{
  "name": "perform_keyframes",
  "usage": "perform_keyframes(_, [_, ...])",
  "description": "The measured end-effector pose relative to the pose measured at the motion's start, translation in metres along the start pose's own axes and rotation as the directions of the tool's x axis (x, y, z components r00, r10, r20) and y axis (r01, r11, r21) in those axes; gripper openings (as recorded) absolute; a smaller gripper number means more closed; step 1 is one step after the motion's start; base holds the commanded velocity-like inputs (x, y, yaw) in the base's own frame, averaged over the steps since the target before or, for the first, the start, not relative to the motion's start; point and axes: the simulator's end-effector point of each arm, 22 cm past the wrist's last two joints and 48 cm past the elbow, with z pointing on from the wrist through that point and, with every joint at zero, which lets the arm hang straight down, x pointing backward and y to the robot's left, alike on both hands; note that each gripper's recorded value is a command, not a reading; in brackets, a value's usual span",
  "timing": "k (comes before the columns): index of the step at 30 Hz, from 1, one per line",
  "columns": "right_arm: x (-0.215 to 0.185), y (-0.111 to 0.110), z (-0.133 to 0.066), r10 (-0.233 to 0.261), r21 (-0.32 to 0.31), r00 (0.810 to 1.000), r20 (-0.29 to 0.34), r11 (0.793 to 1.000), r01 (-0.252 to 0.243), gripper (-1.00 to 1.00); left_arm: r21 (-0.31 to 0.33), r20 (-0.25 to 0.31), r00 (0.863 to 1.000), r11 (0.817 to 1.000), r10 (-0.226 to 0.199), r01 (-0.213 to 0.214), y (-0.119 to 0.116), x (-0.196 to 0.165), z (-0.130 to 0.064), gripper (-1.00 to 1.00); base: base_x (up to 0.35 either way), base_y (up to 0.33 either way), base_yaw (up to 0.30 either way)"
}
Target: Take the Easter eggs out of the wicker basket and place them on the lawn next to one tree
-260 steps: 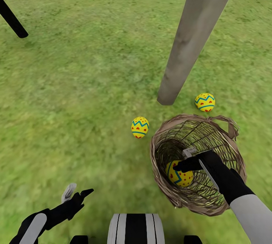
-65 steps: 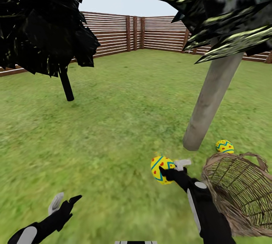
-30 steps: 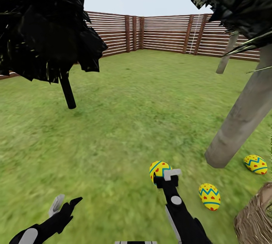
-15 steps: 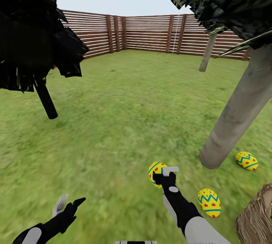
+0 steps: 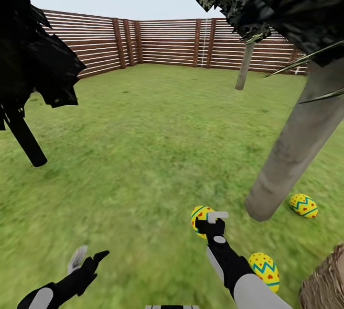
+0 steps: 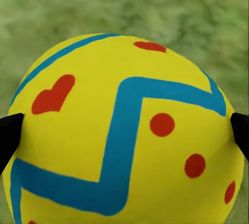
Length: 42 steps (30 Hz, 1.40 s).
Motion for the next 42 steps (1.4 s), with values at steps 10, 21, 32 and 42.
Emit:
perform_keyframes(10, [-0.004, -0.001, 0.000, 0.002, 0.003, 1.000, 0.010, 1.000, -0.002, -1.00, 0.001, 0.000, 1.000, 1.000, -0.001, 0.001, 0.000, 0.000, 0.000, 1.00, 0.257, 0.227, -0.014])
perform_keyframes(21, [0.007, -0.001, 0.001, 0.055, 0.006, 0.998, -0.025, 0.998, -0.055, -1.00, 0.055, 0.012, 1.000, 0.998, -0.020, 0.019, -0.019, -0.010, -0.003, 1.00, 0.088, 0.076, -0.217])
perform_keyframes(32, [0.008, -0.021, 0.019, 0.078, 0.087, 0.996, -0.039, 0.993, -0.074, -1.00, 0.068, -0.063, 0.998, 0.998, -0.005, 0.009, -0.028, 0.000, -0.001, 1.00, 0.000, 0.000, -0.049])
perform_keyframes(42, [0.011, -0.027, 0.039, 0.089, 0.101, 0.994, -0.069, 0.992, -0.081, -1.00, 0.085, -0.069, 0.997, 0.996, 0.033, -0.027, -0.039, 0.000, 0.003, 1.00, 0.000, 0.000, 0.000])
